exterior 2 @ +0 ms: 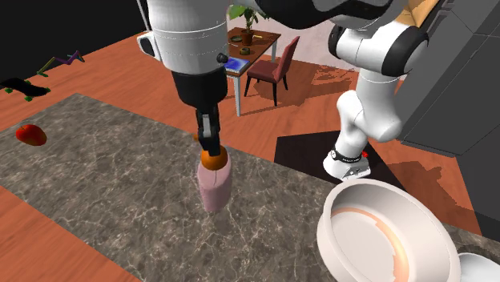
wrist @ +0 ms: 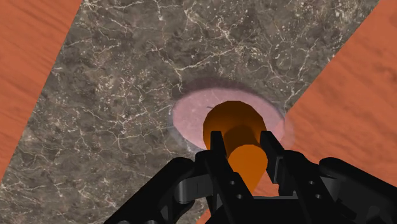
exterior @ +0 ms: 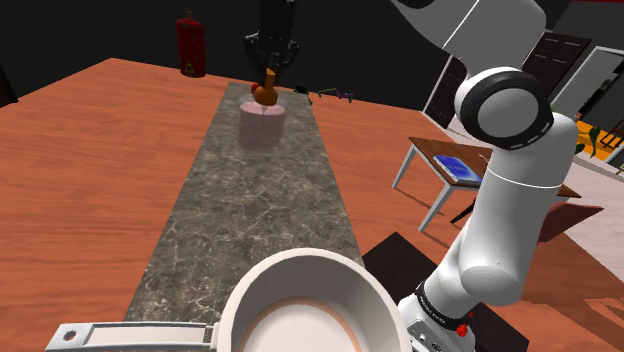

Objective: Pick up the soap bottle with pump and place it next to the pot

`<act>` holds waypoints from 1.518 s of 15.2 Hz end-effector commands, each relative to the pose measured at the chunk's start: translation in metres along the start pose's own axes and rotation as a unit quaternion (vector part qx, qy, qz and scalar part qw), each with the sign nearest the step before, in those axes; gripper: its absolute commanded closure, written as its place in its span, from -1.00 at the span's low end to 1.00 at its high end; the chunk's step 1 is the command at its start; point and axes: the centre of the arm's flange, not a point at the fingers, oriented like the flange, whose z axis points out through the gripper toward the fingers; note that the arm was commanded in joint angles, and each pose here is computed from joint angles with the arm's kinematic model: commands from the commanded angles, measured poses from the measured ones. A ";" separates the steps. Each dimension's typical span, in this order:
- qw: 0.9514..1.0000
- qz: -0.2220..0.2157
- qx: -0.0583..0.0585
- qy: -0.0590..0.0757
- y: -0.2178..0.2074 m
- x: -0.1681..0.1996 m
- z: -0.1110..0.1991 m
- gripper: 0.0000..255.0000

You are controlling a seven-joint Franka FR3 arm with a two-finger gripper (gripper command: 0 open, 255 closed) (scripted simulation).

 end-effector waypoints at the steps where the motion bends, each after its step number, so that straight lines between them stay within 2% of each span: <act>1: 1.000 0.001 0.000 0.000 -0.024 -0.009 -0.001 1.00; 10: 1.000 0.001 0.000 0.000 -0.134 -0.051 -0.001 1.00; 23: 1.000 0.001 0.000 0.000 -0.134 -0.051 0.068 1.00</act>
